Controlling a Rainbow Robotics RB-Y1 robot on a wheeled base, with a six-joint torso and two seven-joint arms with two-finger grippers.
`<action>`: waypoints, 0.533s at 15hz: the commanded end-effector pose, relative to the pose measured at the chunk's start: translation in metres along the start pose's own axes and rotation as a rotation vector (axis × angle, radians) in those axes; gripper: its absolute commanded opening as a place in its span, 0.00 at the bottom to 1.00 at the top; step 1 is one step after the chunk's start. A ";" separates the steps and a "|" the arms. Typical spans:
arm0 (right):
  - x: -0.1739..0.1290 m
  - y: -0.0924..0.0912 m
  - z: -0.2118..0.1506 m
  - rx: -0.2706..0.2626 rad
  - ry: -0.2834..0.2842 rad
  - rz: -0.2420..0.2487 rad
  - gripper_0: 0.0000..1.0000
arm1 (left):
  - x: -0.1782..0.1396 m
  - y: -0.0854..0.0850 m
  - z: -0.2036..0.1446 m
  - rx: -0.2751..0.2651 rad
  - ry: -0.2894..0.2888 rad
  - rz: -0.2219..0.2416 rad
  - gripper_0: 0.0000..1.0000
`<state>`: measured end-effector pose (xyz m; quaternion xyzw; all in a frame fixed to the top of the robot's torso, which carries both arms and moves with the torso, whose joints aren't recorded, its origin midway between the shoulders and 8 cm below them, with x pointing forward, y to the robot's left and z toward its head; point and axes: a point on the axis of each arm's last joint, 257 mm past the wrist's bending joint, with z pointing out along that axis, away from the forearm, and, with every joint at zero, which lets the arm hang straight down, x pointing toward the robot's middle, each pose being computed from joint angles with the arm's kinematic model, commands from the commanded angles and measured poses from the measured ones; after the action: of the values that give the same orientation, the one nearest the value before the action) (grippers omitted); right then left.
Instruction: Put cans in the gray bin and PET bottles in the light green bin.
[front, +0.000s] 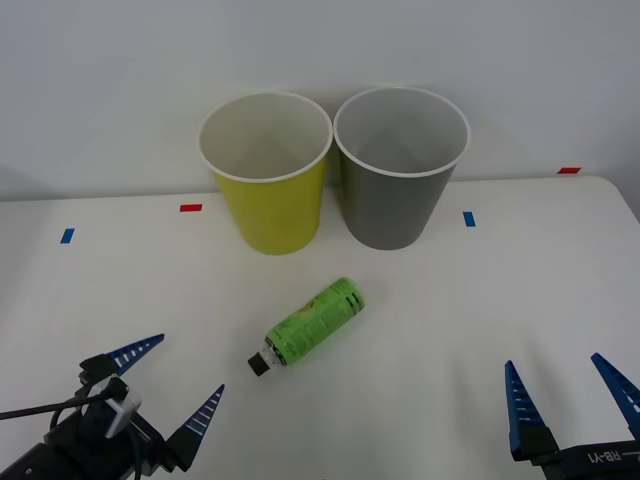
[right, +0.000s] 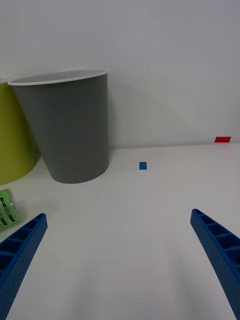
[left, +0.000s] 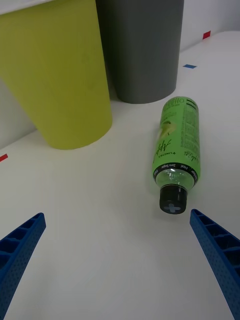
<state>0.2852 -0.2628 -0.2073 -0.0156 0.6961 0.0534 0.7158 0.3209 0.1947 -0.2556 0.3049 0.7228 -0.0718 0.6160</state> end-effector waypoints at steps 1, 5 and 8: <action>0.000 0.000 0.000 0.000 0.000 0.000 1.00 | -0.001 0.002 0.019 0.033 0.049 0.038 1.00; 0.000 0.000 0.000 0.000 0.000 0.000 1.00 | -0.001 0.003 0.034 0.067 0.181 0.070 1.00; 0.000 0.000 0.000 0.000 0.000 0.000 1.00 | -0.006 0.006 0.040 0.088 0.253 0.100 1.00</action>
<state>0.2852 -0.2628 -0.2073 -0.0156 0.6961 0.0534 0.7158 0.3540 0.1821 -0.2646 0.3649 0.7735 -0.0371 0.5169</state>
